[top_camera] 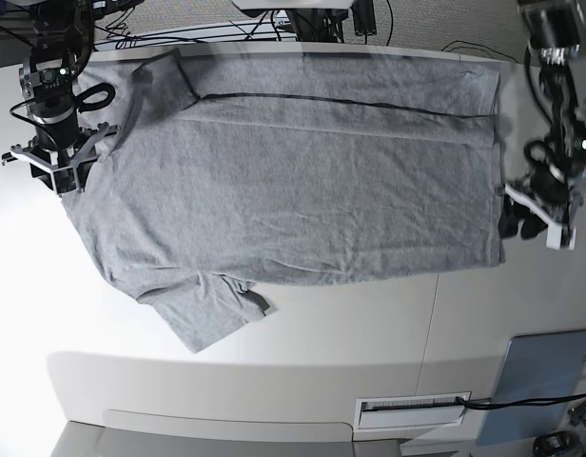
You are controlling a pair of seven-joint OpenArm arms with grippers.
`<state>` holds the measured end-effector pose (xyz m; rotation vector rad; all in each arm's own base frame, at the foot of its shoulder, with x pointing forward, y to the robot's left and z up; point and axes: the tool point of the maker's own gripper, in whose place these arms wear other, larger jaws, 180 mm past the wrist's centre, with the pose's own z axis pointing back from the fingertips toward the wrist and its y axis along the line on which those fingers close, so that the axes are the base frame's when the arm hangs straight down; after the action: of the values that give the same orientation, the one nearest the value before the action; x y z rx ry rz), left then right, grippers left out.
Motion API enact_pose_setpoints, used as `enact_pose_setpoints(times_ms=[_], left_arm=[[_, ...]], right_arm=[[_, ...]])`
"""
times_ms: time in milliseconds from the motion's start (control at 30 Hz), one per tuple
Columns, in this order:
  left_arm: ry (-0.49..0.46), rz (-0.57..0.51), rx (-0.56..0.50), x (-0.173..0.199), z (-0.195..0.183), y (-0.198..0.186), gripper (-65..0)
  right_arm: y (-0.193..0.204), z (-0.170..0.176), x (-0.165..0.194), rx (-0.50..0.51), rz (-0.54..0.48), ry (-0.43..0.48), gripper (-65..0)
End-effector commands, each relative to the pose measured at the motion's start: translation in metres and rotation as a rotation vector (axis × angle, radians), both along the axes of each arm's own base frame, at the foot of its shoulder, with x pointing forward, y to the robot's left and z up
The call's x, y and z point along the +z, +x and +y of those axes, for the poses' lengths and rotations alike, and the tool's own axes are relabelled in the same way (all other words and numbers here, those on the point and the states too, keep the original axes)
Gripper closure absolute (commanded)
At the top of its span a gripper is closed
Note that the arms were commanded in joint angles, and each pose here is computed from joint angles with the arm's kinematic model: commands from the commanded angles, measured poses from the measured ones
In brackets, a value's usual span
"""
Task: Fold the T-shirt properly
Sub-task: 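Move both grippers along the shirt sides to the hem corners and grasp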
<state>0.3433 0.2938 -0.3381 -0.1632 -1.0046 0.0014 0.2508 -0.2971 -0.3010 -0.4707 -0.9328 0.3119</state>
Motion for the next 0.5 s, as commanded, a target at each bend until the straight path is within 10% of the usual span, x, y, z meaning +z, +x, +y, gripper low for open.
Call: enact_pose_setpoints(times_ms=[0,467], left_arm=[[0.007,-0.049,0.015,0.018,0.011,0.014,-28.3],[0.109,0.146,0.105,-0.041,0.015,0.081,-28.4]], right_arm=[[0.005,0.0,0.011,0.009,-0.038,-0.011,-19.8],[-0.003,-0.002,-0.001,-0.018,0.033,-0.007,-19.8]])
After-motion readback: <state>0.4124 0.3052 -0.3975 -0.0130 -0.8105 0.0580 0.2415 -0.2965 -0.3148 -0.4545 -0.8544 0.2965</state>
